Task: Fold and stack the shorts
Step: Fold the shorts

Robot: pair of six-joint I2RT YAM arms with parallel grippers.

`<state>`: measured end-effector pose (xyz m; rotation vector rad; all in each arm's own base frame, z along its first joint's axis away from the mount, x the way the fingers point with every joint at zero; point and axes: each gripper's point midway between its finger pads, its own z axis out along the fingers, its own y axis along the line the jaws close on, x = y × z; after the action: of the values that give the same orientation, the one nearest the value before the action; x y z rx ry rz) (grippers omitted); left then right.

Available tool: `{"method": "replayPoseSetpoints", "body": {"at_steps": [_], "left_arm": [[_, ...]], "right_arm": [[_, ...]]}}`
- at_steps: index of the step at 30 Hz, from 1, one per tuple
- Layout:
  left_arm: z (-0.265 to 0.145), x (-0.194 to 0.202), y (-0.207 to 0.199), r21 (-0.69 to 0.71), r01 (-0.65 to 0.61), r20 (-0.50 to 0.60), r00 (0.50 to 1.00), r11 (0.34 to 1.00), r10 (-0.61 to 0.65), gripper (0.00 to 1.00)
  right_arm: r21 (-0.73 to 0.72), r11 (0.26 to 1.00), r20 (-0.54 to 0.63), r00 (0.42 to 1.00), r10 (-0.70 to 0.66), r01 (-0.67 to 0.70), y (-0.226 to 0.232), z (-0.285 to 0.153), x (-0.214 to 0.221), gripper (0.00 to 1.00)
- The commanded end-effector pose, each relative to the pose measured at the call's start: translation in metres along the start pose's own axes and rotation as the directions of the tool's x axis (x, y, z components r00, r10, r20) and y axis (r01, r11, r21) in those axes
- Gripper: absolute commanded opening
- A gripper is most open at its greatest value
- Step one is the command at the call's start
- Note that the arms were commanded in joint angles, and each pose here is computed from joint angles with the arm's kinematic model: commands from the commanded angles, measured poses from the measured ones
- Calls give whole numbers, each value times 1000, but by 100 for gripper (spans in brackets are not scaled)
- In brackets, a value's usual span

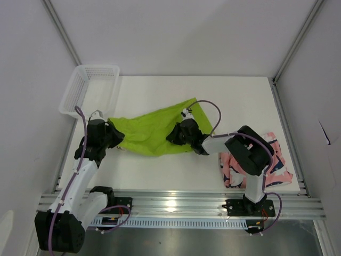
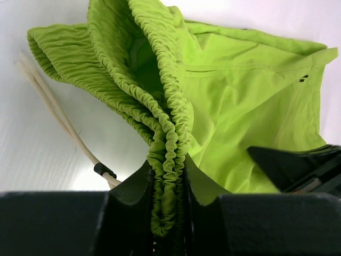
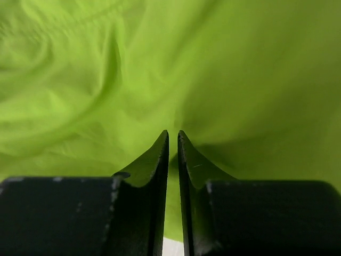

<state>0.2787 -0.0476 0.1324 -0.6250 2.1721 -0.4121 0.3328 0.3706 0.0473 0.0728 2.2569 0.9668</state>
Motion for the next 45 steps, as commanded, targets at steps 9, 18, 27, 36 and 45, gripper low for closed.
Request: {"method": "replayPoseSetpoints", "body": {"at_steps": [9,18,27,36,45], "left_arm": [[-16,-23,-20,64,-27,75,997,998,22,2],[-32,-42,-35,93,-120,109,988,988,110,1],[-40,-45,-50,120,-197,66,980,973,190,1],[-35,-40,-65,96,-288,2,957,953,289,0],[-40,-49,-82,43,-409,-28,912,912,410,0]], "right_arm": [[25,998,49,997,-61,60,5,-15,27,11],[18,996,-47,995,-89,90,15,4,73,9],[-24,993,-118,986,-118,116,38,18,105,9],[-56,991,-152,980,-131,124,62,28,117,10],[-51,995,-222,970,-98,88,60,37,140,10]]}}
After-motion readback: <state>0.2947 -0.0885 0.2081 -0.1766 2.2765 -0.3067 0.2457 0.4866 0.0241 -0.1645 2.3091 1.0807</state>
